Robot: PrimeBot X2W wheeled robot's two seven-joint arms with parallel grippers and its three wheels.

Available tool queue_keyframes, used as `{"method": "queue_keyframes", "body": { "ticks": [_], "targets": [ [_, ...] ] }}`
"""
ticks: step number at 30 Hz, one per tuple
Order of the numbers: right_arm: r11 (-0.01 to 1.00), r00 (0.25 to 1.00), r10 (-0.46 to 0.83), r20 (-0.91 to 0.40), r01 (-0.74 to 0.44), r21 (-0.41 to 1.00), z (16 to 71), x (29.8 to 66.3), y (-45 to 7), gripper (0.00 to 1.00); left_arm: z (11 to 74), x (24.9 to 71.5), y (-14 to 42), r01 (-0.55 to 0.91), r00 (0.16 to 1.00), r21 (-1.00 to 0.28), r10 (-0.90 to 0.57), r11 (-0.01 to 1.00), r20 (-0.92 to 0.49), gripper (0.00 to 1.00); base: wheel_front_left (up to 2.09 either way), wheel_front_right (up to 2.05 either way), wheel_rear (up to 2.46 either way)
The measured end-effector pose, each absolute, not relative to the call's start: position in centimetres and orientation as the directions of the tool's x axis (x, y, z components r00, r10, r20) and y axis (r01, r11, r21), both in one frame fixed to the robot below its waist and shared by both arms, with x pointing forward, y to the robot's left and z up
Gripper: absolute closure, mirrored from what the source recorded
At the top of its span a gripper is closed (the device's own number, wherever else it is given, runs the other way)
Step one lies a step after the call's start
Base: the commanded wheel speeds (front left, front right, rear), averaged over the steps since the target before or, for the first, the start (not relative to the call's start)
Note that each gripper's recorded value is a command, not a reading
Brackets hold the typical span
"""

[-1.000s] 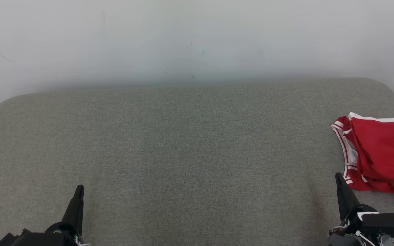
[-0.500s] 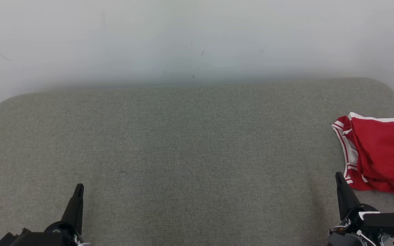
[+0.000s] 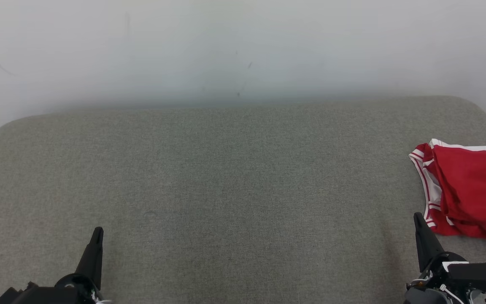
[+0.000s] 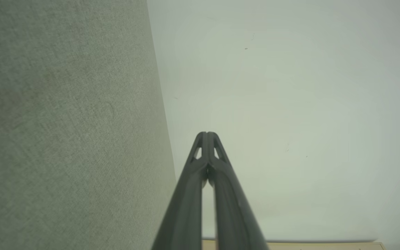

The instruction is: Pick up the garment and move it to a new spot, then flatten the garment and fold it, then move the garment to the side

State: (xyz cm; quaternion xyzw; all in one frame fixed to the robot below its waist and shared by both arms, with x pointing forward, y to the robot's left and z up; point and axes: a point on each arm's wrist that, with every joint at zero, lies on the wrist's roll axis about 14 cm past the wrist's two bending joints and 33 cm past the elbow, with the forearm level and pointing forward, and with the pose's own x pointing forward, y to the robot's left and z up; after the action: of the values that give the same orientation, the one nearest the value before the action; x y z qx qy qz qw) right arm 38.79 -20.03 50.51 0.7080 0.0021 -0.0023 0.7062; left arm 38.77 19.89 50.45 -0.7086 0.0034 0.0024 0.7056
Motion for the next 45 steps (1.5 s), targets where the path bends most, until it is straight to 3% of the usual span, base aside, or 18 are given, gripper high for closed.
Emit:
{"method": "queue_keyframes", "body": {
  "ticks": [45],
  "targets": [
    [-0.003,1.000,0.000,-0.006,0.006,1.000,50.52,38.79,-20.02,1.00,50.46,38.77,19.89,-0.008,1.000,-1.000,-0.002,-0.004,-0.008,1.00,0.00,0.00,0.00]
  ]
}}
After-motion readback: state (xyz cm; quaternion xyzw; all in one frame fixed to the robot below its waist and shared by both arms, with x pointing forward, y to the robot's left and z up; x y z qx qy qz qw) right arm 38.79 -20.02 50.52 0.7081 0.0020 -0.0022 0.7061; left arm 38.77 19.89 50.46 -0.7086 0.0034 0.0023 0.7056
